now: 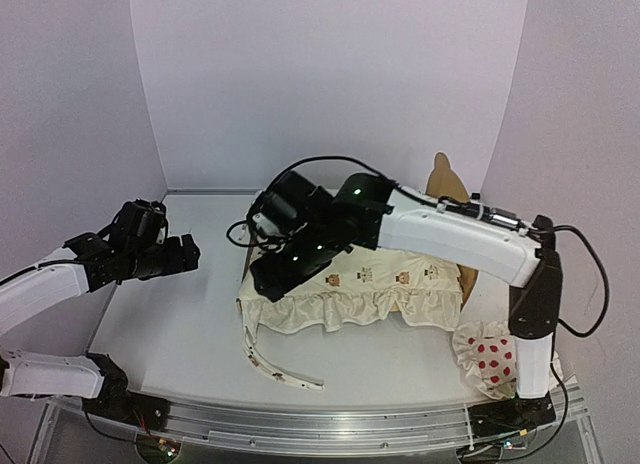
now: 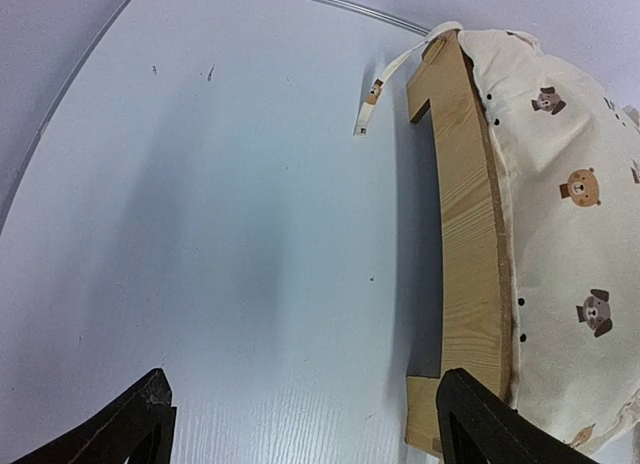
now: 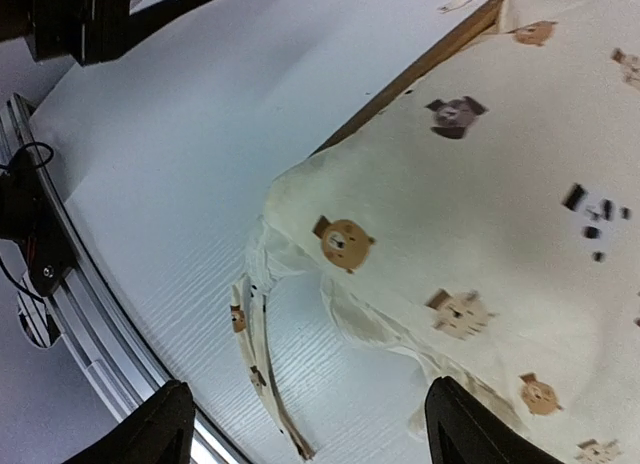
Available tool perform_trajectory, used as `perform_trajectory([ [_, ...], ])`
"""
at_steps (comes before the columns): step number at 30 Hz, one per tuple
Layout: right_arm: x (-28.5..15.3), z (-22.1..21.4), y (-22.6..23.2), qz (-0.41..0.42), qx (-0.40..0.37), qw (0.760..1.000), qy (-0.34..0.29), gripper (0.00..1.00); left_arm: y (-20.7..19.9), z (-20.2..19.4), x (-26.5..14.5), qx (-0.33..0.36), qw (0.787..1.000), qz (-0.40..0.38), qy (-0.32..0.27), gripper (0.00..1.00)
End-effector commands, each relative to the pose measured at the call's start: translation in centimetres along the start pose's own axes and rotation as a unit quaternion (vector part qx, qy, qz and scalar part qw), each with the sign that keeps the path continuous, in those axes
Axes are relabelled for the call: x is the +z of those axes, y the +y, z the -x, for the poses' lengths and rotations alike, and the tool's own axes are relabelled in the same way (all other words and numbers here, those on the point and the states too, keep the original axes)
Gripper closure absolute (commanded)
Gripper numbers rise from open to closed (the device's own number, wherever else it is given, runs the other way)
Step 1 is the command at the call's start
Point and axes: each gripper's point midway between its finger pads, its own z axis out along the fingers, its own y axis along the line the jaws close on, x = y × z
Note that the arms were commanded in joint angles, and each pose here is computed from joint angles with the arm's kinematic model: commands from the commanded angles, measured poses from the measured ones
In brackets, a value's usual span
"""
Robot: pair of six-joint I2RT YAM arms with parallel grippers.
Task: Set up the pet bed
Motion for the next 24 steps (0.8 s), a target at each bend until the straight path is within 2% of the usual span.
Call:
perform_trajectory([
  [1,2.8,1.3,0.2,-0.036,0.004,0.999,-0.010,0.20,-0.5,-1.0,-0.7,0.002,0.999,-0.031,0.011,0.10],
  [4,4.5,1.8,0.6,-0.053,0.000,0.998,-0.019,0.22,-1.3,-1.3,-1.0,0.006,0.998,-0.061,0.012,0.13],
  [10,7.3,2.2,0.0,-0.091,-0.004,0.995,-0.034,0.23,-1.6,-0.9,-1.3,0.010,0.997,-0.070,0.006,0.13],
  [14,9.4,1.4,-0.8,-0.121,-0.007,0.992,-0.030,0.27,-1.7,-0.6,-1.7,0.009,0.997,-0.077,-0.007,0.13],
  [20,11.8,0.2,-1.3,-0.134,-0.017,0.991,-0.026,0.51,-2.0,0.2,-2.9,0.009,0.995,-0.096,-0.029,0.13],
  [22,12.0,0.0,-1.1,-0.126,-0.015,0.992,-0.027,0.63,-2.1,0.4,-3.2,0.010,0.994,-0.101,-0.034,0.13],
  [24,11.9,0.1,-1.0,-0.120,-0.013,0.992,-0.034,0.79,-2.1,0.5,-3.3,0.011,0.994,-0.102,-0.036,0.13],
])
